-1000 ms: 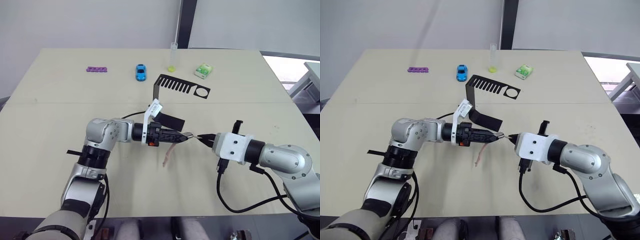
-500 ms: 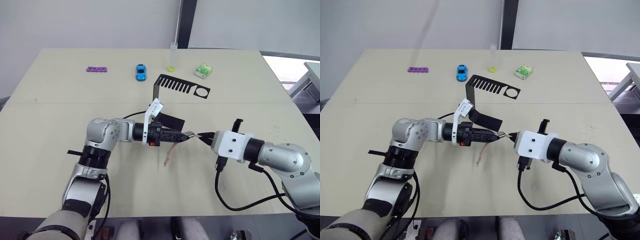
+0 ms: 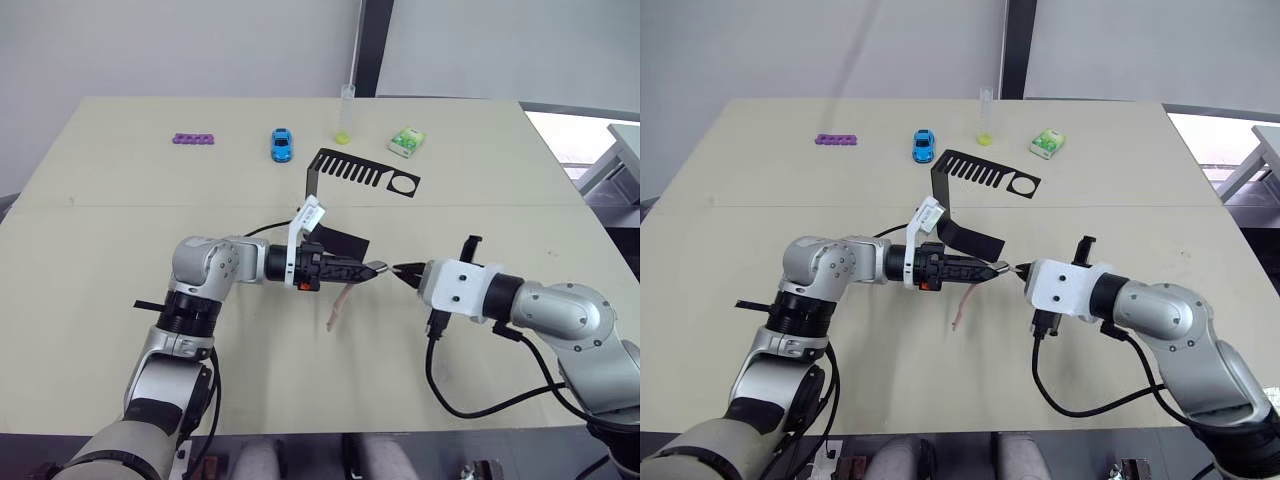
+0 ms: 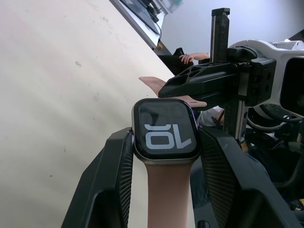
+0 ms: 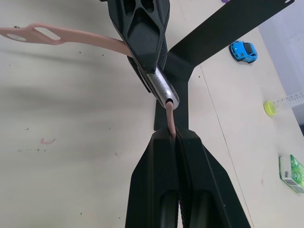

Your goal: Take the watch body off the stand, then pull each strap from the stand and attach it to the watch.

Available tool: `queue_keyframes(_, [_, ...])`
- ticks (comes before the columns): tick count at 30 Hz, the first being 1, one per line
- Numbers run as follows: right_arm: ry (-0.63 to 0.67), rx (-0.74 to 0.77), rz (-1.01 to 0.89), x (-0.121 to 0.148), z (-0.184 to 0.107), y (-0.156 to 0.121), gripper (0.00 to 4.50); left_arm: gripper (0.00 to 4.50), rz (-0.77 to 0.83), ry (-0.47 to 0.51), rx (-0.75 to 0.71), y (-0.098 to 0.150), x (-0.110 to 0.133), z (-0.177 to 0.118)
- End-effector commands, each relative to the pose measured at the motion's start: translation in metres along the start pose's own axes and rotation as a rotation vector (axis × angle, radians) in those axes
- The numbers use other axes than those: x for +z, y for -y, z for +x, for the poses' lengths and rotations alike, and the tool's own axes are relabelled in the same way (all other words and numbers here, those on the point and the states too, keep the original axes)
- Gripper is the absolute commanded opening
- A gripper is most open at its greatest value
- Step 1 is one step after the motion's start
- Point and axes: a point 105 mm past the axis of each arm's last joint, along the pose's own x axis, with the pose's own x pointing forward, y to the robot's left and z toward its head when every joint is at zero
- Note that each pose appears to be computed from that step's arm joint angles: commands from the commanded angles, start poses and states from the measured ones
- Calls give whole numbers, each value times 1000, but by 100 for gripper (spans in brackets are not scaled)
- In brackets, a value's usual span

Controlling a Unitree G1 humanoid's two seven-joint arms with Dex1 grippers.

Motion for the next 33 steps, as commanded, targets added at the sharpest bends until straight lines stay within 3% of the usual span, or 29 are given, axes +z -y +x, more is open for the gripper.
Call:
queue_keyframes(1, [39,-24,-23,11,-1,4,0,160,42,6,-74,16,8,9])
queue_keyframes(33, [21,-35,-15,7,0,8,0,160,44,-3,-85,21,10,13])
